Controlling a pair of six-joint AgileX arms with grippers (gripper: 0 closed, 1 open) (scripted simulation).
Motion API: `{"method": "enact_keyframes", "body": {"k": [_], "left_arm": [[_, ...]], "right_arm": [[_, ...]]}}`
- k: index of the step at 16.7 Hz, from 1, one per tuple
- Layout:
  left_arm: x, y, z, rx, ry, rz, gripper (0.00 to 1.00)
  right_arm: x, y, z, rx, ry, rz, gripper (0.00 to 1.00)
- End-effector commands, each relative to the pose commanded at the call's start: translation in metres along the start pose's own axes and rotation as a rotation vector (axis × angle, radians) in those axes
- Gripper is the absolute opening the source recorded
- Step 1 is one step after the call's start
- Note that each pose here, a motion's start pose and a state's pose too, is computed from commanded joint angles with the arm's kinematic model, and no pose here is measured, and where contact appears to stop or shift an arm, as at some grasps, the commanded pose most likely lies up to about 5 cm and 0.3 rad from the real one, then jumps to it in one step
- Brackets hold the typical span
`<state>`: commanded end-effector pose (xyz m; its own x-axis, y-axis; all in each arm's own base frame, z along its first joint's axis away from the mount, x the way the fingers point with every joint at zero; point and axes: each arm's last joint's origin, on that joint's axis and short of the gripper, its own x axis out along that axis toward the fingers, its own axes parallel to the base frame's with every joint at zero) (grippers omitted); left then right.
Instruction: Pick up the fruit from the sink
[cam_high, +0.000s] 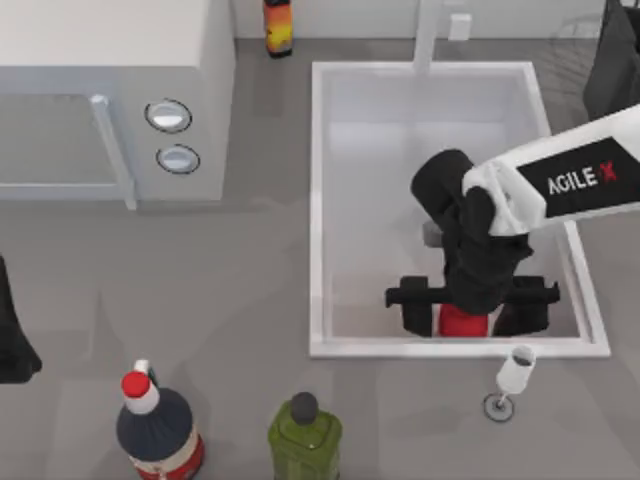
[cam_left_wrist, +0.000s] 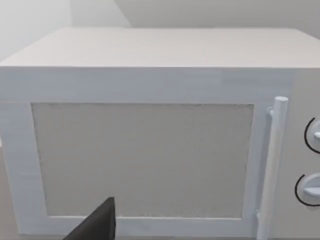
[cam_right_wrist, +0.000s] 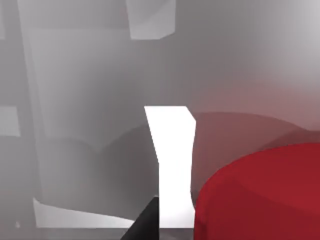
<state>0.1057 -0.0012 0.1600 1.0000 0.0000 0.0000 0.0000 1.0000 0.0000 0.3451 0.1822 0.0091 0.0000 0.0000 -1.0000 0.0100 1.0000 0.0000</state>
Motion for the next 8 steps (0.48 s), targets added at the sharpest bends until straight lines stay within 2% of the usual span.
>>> {"method": "enact_keyframes", "body": {"k": [3, 8], "left_arm": [[0.0000, 0.0000, 0.0000, 0.000, 0.000, 0.000, 1.00], [0.0000, 0.0000, 0.0000, 0.000, 0.000, 0.000, 1.00]], "right_arm": [[0.0000, 0.0000, 0.0000, 0.000, 0.000, 0.000, 0.02], [0.0000, 0.0000, 0.0000, 0.000, 0.000, 0.000, 0.00]]}}
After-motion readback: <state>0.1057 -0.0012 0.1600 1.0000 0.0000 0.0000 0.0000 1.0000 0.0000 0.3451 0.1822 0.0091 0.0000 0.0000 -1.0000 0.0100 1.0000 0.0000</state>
